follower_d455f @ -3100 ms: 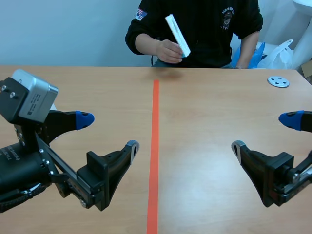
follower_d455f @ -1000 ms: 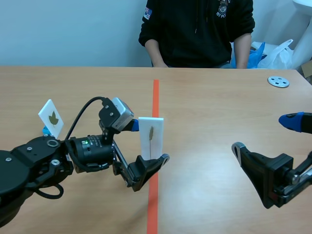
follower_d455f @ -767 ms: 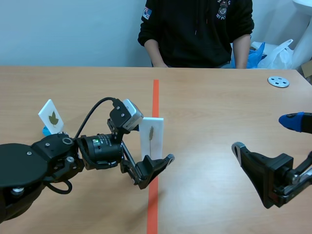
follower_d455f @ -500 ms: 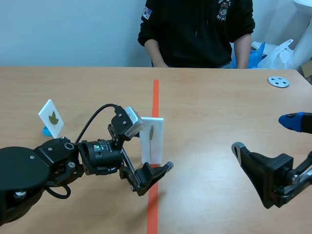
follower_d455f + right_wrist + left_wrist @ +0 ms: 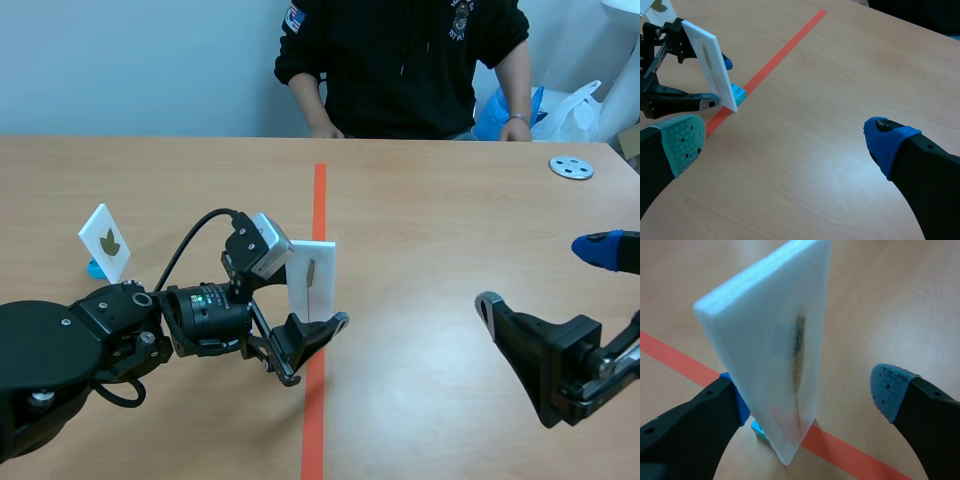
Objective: Sort the leaf by its shape. The table is split by an orange tape line. A compound leaf with several leaflets goes to the left side, a simple leaf with one blade goes to the right side. Return to the home posture when a red brick is placed on the table.
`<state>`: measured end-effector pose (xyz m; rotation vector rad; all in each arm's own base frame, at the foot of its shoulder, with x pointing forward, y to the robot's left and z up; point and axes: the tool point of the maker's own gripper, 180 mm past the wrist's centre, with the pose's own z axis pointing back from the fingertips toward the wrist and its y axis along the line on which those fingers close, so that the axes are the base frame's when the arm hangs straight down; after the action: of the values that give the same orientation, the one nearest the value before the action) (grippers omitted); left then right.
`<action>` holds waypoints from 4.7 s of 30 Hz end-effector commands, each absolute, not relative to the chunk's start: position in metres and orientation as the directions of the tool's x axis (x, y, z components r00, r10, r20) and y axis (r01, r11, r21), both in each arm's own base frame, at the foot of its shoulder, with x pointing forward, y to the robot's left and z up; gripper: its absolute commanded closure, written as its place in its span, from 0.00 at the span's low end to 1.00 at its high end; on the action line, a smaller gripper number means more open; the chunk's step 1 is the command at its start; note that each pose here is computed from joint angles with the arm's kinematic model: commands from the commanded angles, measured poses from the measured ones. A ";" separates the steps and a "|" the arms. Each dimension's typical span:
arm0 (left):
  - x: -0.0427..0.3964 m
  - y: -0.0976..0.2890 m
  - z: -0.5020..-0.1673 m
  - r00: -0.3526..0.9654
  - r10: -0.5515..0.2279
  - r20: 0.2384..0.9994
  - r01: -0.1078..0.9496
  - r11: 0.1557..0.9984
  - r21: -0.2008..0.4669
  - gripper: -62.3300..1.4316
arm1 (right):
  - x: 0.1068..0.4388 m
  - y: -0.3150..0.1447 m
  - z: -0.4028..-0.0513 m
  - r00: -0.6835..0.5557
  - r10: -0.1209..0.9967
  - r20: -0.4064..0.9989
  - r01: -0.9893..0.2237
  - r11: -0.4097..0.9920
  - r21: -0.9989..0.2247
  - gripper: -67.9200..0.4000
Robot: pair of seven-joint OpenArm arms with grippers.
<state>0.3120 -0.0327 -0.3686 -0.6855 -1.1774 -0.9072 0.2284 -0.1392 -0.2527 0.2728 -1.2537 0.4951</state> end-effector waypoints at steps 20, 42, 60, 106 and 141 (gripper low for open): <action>0.330 -0.025 -0.346 0.132 -0.116 0.985 0.827 0.561 -0.045 0.80 | 0.233 -0.139 -0.242 0.192 0.205 0.960 -0.500 0.862 -0.084 0.00; 0.338 0.032 -0.290 0.182 -0.050 0.982 0.736 0.669 -0.102 0.92 | 0.233 -0.139 -0.242 0.191 0.205 0.960 -0.500 0.862 -0.084 0.00; 0.348 0.161 -0.291 0.189 0.006 0.982 0.284 0.957 -0.061 0.91 | 0.236 -0.139 -0.238 0.178 0.203 0.963 -0.499 0.862 -0.090 0.00; 0.357 0.240 -0.324 0.134 0.057 0.989 -0.131 0.991 -0.039 0.84 | 0.237 -0.138 -0.238 0.181 0.178 0.967 -0.480 0.874 -0.071 0.00; 0.364 0.249 -0.294 0.057 0.005 0.998 -0.108 0.994 0.001 0.19 | 0.237 -0.138 -0.238 0.180 0.178 0.968 -0.480 0.874 -0.071 0.00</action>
<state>0.3560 0.2488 -0.3184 0.0866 -1.4403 0.1022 0.2313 -0.1386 -0.2512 0.2733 -1.2672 0.4695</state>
